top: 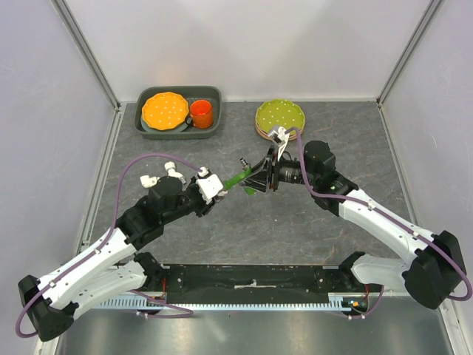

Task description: Install the water faucets

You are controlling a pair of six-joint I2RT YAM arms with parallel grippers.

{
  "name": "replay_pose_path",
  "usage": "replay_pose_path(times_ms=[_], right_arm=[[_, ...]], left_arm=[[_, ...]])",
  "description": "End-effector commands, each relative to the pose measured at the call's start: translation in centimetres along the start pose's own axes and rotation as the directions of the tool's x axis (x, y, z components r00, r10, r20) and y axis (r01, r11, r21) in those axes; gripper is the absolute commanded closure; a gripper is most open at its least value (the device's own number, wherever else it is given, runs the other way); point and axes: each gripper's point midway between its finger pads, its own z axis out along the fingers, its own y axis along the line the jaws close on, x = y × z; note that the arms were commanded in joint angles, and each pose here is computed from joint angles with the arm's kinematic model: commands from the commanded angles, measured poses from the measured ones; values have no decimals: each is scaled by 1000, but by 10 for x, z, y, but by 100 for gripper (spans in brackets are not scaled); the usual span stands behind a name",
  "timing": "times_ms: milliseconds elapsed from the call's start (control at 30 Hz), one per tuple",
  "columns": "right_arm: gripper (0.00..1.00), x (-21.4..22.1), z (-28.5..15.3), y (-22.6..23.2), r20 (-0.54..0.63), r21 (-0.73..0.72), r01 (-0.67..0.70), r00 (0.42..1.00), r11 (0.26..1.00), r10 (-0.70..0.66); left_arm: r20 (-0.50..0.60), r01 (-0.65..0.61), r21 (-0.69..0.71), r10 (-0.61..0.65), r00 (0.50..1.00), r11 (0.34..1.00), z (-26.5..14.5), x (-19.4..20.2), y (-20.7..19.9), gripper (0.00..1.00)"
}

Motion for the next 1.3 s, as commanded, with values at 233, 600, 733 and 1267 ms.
replay_pose_path(times_ms=[233,600,733,1267], right_arm=[[94,-2,6,10,14,-53,-23,1000,998,24],[100,-12,4,1,64,11,11,998,1000,-12],[100,-14,1,-4,81,31,15,997,999,-17],[100,-13,-13,0,108,-27,170,980,985,-166]], left_arm=[[153,-42,-34,46,987,999,-3,-41,10,98],[164,44,0,-44,985,999,-8,-45,3,37],[183,82,-3,-80,980,997,-15,-48,3,32],[187,275,282,-334,924,919,-33,-40,9,29]])
